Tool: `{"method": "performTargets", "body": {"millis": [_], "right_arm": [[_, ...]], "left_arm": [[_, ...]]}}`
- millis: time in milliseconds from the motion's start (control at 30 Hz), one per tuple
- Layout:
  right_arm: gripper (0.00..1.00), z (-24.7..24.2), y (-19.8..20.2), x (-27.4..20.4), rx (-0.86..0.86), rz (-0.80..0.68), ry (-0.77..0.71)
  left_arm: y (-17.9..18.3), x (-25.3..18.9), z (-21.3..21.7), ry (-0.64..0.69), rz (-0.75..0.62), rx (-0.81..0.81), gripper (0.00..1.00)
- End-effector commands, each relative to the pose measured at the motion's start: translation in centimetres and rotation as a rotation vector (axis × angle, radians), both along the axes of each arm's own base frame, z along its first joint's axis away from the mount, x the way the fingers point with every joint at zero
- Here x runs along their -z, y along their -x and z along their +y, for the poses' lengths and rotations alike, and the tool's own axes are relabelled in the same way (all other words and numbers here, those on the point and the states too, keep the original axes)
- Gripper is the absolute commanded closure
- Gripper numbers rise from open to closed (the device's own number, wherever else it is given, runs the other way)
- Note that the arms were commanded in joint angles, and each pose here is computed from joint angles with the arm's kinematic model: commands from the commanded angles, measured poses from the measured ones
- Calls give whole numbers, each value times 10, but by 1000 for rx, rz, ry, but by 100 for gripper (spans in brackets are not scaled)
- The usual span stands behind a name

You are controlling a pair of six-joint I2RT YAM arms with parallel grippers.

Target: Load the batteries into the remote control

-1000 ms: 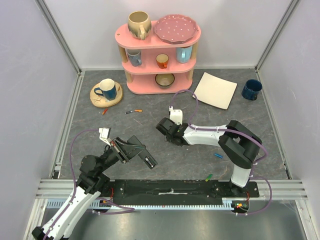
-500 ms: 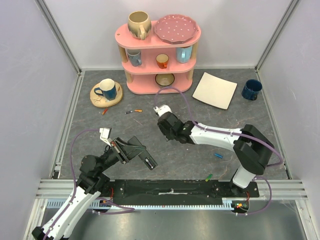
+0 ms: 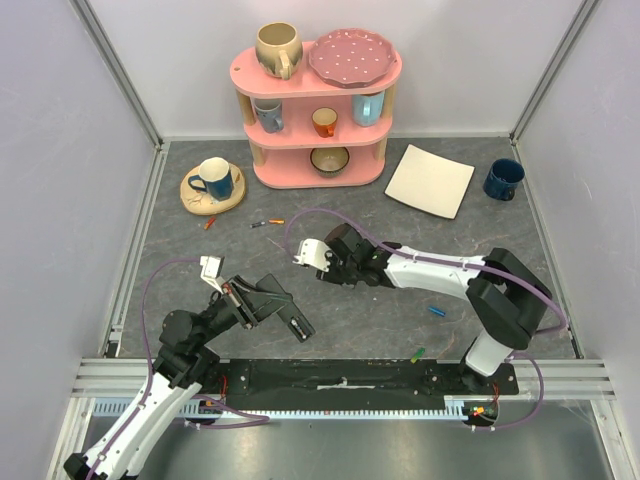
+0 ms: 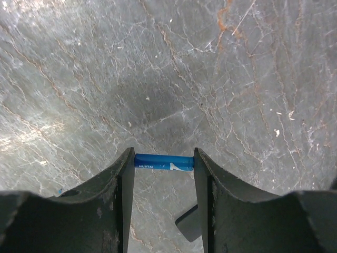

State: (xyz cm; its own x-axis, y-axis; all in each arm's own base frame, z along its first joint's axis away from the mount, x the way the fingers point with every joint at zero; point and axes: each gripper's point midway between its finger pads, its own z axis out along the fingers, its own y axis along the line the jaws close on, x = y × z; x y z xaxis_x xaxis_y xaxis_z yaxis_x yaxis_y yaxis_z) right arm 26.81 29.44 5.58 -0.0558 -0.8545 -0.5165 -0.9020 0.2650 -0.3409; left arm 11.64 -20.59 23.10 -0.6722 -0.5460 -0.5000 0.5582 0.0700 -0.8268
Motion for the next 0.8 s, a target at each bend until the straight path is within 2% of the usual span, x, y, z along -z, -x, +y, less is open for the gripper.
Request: {"method": "performTargets", "body": {"millis": [0, 167, 367, 467, 567, 600, 633, 767], "right_arm": [[100, 7, -7, 6, -86, -1, 9], [100, 10, -3, 21, -101, 67, -1], [88, 11, -1, 30, -96, 127, -15], [80, 9, -3, 31, -81, 136, -15], [66, 7, -3, 28, -63, 132, -21], [56, 7, -5, 25, -54, 128, -27], [52, 7, -6, 21, -46, 120, -36], [44, 10, -7, 6, -23, 108, -81]], "left_arm": [[1, 26, -2, 4, 6, 22, 98], [0, 28, -2, 1, 10, 16, 98], [-1, 30, -2, 0, 16, 15, 98], [0, 29, -2, -6, 14, 16, 98], [0, 29, -2, -9, 14, 17, 98], [0, 29, -2, -8, 16, 16, 98], [0, 30, -2, -8, 18, 16, 98], [0, 31, -2, -9, 18, 19, 98]]}}
